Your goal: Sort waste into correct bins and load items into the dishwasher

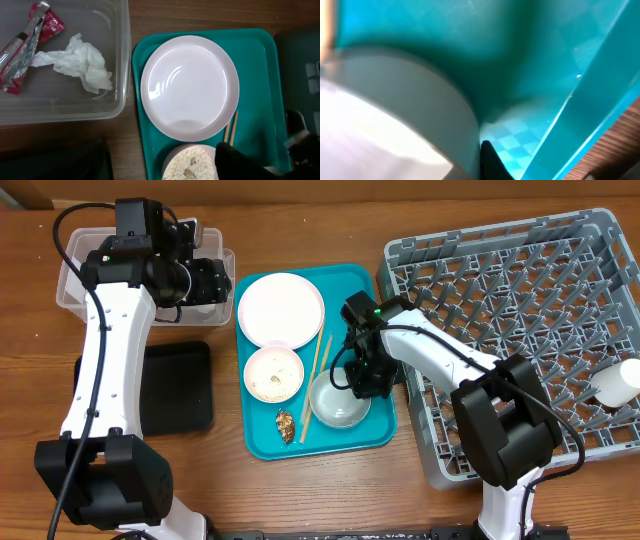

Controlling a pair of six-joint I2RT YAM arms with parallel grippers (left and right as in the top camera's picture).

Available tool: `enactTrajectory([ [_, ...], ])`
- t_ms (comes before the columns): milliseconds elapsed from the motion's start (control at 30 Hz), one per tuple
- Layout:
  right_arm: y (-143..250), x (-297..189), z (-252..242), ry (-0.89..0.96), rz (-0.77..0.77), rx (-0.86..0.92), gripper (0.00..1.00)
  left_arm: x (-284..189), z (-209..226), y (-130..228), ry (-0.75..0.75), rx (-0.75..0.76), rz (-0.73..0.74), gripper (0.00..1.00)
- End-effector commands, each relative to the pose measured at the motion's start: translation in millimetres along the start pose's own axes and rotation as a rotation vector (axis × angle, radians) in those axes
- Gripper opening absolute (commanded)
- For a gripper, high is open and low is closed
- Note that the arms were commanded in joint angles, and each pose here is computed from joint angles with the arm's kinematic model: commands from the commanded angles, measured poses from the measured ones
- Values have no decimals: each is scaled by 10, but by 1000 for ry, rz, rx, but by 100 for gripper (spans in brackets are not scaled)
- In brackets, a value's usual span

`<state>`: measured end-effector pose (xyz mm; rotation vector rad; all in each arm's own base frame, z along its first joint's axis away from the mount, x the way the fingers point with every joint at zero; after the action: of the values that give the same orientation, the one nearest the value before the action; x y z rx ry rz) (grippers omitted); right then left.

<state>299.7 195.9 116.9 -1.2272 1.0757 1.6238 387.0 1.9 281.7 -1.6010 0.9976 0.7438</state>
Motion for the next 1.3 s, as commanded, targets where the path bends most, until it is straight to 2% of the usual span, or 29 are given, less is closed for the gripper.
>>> enactTrajectory([
  [0, -84, -176, 41, 8, -69, -11, 4, -44, -42, -29, 2, 34, -17, 73],
  [133, -179, -728, 17, 41, -261, -3, 4, -44, -42, -29, 2, 34, -17, 73],
  [333, -192, -1734, -369, 246, -632, 170, 4, -44, -42, -30, 2, 34, -18, 73],
  [433, -169, -2107, -760, 437, -806, 319, 4, -44, -42, -33, 2, 35, -20, 73],
  [567, -159, -2412, -1368, 670, -953, 549, 4, -44, -42, -34, 2, 35, -21, 73],
  [667, -137, -2562, -1798, 735, -1031, 689, 4, -44, -42, -34, 2, 35, -21, 73],
  [933, 68, -2778, -2868, 843, -1140, 928, 4, -45, -41, -44, 0, 40, -27, 74],
  [1067, 190, -2684, -3330, 942, -1088, 1027, 4, -45, -41, -45, -1, 40, -29, 73],
  [1267, 273, -2296, -3815, 1160, -884, 1175, 4, -45, -41, -44, -1, 39, -28, 73],
])
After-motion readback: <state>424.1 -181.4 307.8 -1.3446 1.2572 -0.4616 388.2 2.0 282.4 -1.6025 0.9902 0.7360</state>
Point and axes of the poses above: each gripper's point midway between its finger pads, its own x axis out along the fingers, its own z axis along the line the jaws close on, y = z × x, the point moved 10 cm from there along -x, back along the fingers
